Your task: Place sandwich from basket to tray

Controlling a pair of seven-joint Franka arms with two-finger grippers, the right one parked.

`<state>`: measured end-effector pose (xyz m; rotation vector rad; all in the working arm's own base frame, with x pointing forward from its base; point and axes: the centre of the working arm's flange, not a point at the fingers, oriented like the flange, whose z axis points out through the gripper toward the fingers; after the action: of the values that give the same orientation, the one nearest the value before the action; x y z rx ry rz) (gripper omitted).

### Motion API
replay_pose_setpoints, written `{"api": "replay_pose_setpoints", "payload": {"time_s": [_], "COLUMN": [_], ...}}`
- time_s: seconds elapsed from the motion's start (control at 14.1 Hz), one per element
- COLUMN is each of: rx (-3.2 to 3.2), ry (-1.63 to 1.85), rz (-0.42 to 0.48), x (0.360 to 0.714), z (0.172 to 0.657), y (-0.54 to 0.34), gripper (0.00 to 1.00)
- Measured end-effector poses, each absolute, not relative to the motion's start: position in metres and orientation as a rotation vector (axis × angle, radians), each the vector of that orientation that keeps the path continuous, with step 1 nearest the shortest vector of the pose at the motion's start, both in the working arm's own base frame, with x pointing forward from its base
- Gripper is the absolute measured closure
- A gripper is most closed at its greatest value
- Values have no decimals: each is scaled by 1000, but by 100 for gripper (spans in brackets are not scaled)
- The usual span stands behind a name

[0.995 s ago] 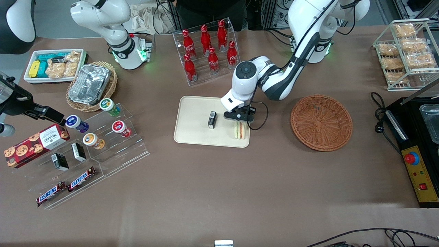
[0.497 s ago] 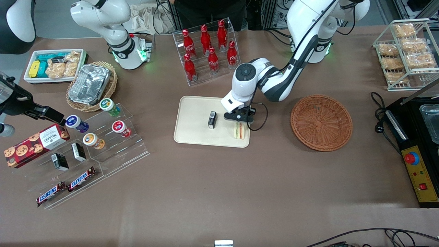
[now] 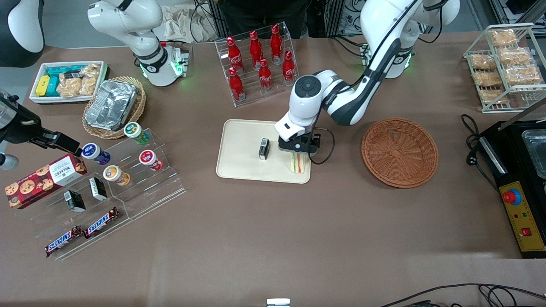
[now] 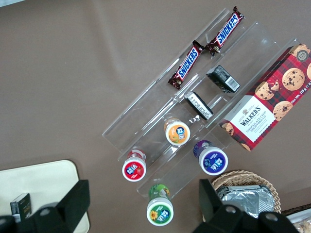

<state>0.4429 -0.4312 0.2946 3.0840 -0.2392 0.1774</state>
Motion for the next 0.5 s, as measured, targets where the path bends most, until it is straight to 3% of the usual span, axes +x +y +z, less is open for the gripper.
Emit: {"api": "replay_pose_setpoints", "payload": {"time_s": [0.28,0.5], "rx": [3107,3065], "ry": [-157,-152], "rz": [255,220], "x": [464,479], "z": [381,442], "y": [-397,-362], "gripper": [0,0]}}
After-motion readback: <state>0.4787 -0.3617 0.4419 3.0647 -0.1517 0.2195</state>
